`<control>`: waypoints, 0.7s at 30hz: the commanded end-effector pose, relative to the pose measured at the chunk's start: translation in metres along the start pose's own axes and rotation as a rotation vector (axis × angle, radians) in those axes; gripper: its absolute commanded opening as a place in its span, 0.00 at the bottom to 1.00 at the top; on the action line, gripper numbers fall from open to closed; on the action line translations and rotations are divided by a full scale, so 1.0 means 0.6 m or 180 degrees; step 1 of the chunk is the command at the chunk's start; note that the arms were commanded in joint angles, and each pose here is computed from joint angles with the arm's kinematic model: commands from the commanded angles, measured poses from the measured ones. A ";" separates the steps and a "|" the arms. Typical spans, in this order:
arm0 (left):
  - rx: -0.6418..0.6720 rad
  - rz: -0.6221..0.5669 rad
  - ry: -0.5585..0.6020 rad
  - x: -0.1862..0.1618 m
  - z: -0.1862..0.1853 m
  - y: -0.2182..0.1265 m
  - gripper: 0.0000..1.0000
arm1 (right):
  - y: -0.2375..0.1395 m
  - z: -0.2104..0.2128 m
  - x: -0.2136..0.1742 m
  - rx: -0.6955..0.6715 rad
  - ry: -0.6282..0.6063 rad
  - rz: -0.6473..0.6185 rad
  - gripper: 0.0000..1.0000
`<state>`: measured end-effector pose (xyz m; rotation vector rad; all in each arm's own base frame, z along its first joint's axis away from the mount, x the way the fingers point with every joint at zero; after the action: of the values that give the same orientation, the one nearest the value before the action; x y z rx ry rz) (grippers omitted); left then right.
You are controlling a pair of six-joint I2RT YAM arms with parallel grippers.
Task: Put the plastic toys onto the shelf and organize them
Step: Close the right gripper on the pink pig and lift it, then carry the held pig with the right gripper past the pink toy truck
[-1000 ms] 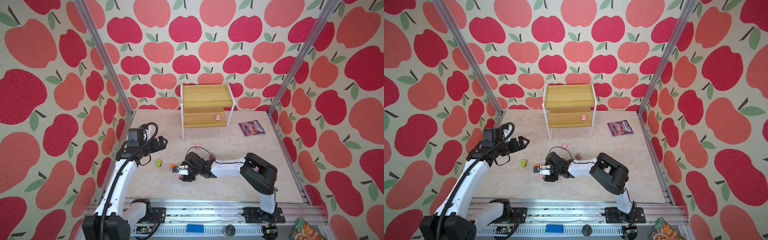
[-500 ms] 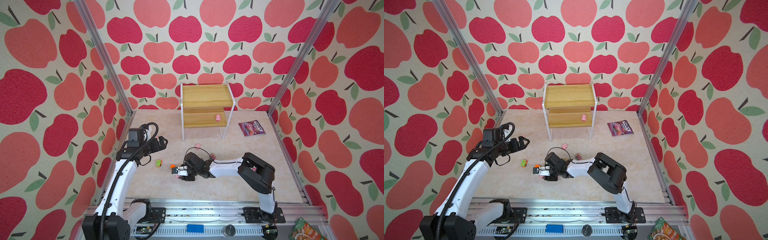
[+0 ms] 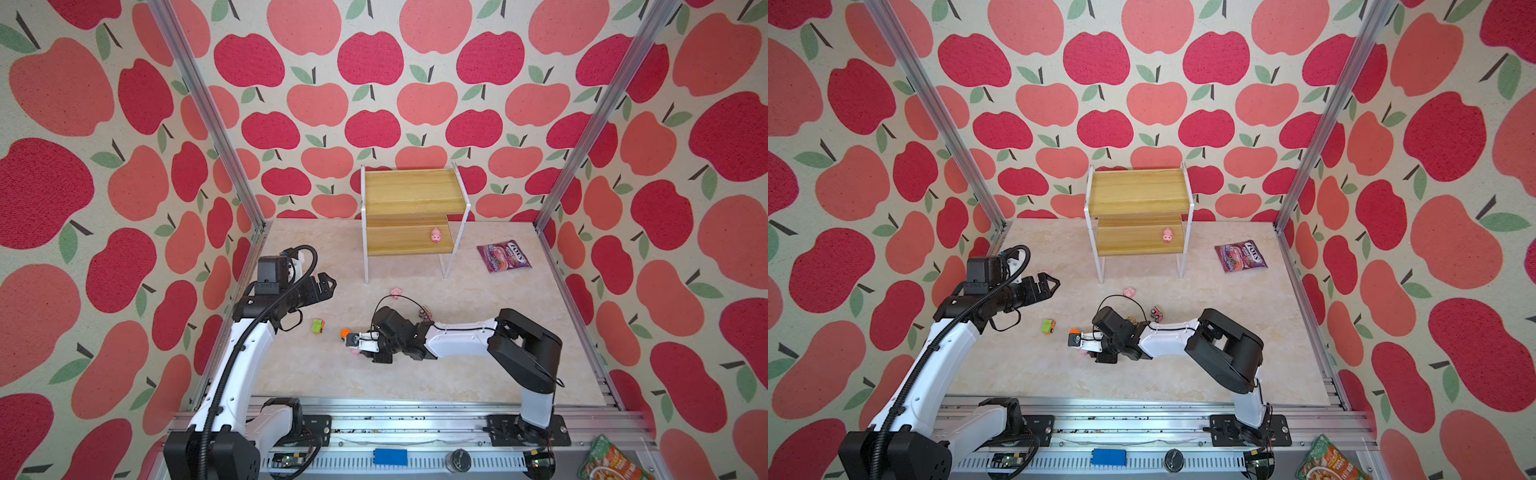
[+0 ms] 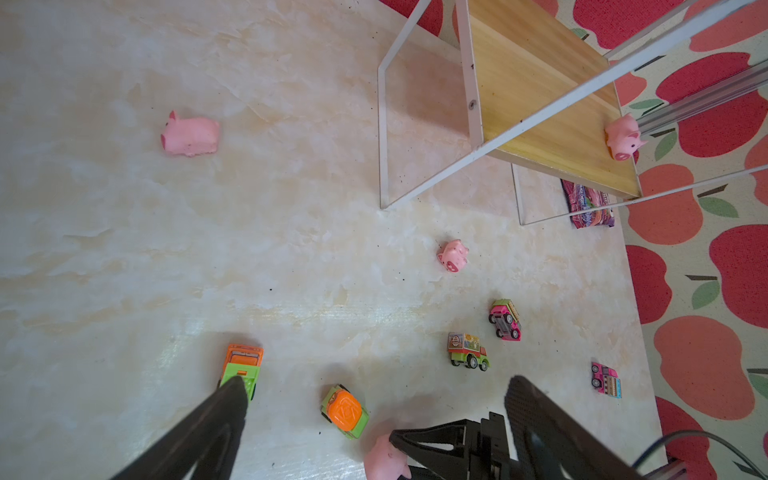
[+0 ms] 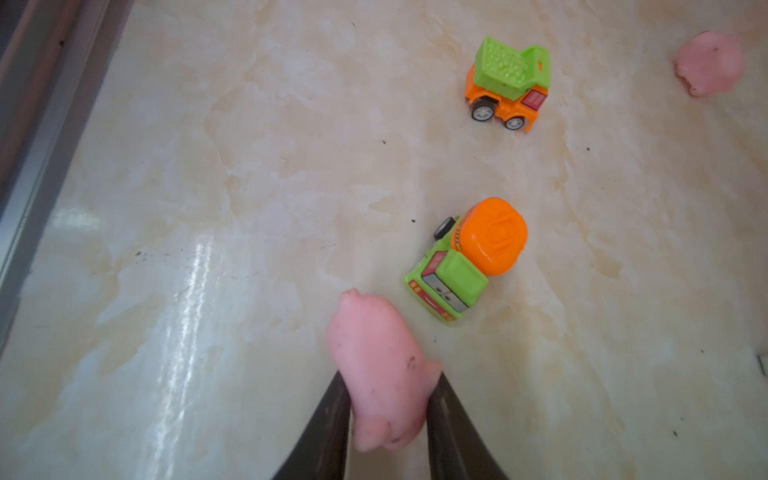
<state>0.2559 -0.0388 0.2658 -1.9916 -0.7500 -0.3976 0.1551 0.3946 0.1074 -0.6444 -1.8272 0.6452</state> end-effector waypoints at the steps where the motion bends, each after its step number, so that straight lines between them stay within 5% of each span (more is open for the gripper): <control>1: 0.0063 0.0022 0.0095 -0.005 0.001 -0.002 0.99 | -0.046 -0.028 0.005 -0.0408 0.0376 -0.0075 0.32; 15: 0.0029 0.0124 0.0303 -0.018 -0.022 0.005 1.00 | -0.252 -0.106 -0.182 -0.2094 0.2424 0.0597 0.33; 21: -0.0031 0.0115 0.0488 -0.027 -0.040 0.000 1.00 | -0.274 -0.102 -0.254 -0.2539 0.3215 0.0875 0.33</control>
<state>0.2507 -0.0638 0.2646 -1.9844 -0.6358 -0.4908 0.2405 0.1988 0.1546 -1.3441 -1.1459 -0.2030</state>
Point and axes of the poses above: each gripper's point midway between its finger pads, its own y axis out along the fingers, its own z axis along the line the jaws close on, x = y × z, the point moved 8 cm from there along -y, back along the fingers, and after that the axes turned 5 degrees about -y, right-handed, at the moved point
